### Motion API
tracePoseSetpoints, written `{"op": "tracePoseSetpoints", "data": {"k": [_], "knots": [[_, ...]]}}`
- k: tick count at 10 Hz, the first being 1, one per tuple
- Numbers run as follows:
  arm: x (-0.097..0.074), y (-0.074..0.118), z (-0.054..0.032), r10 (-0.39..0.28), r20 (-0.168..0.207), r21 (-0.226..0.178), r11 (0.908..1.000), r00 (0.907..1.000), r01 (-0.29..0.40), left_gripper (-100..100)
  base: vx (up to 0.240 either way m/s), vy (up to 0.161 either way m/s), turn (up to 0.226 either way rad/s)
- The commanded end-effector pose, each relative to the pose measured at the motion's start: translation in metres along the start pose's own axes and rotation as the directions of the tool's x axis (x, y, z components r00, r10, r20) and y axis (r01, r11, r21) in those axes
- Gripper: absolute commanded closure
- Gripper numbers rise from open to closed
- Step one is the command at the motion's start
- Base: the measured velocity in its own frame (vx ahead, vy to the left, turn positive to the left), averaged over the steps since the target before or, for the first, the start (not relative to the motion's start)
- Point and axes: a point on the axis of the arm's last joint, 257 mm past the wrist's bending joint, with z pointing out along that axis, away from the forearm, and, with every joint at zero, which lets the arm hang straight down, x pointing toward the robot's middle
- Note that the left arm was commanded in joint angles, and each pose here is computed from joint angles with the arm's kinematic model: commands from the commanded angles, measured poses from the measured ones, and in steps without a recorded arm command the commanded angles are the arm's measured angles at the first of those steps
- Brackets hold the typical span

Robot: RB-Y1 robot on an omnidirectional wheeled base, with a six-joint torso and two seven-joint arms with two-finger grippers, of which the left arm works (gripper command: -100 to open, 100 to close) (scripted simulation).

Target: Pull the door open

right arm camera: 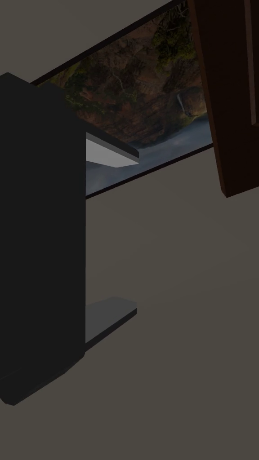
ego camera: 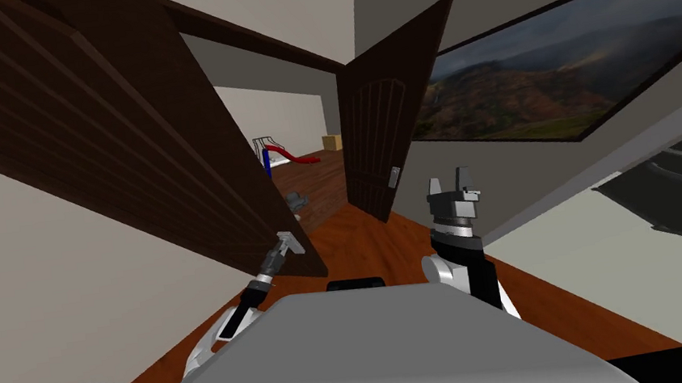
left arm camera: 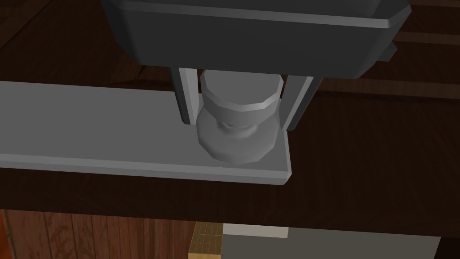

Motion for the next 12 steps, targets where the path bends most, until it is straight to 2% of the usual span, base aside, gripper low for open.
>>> {"op": "tracePoseSetpoints", "data": {"k": [1,7,8,12], "knots": [[-0.002,0.000,-0.0074,0.003,-0.009,-0.002,1.0000,1.0000,-0.003,100,-0.206,0.088,-0.146],[-0.006,-0.003,-0.0232,0.006,-0.046,0.002,1.0000,0.9989,-0.006,100,-0.169,0.077,-0.116],[-0.001,0.001,-0.0217,0.000,-0.048,-0.003,1.0000,0.9989,0.000,100,-0.057,0.020,-0.024],[-0.002,0.000,-0.0281,0.001,-0.070,-0.002,1.0000,0.9975,-0.002,100,-0.149,0.067,-0.118]]}}
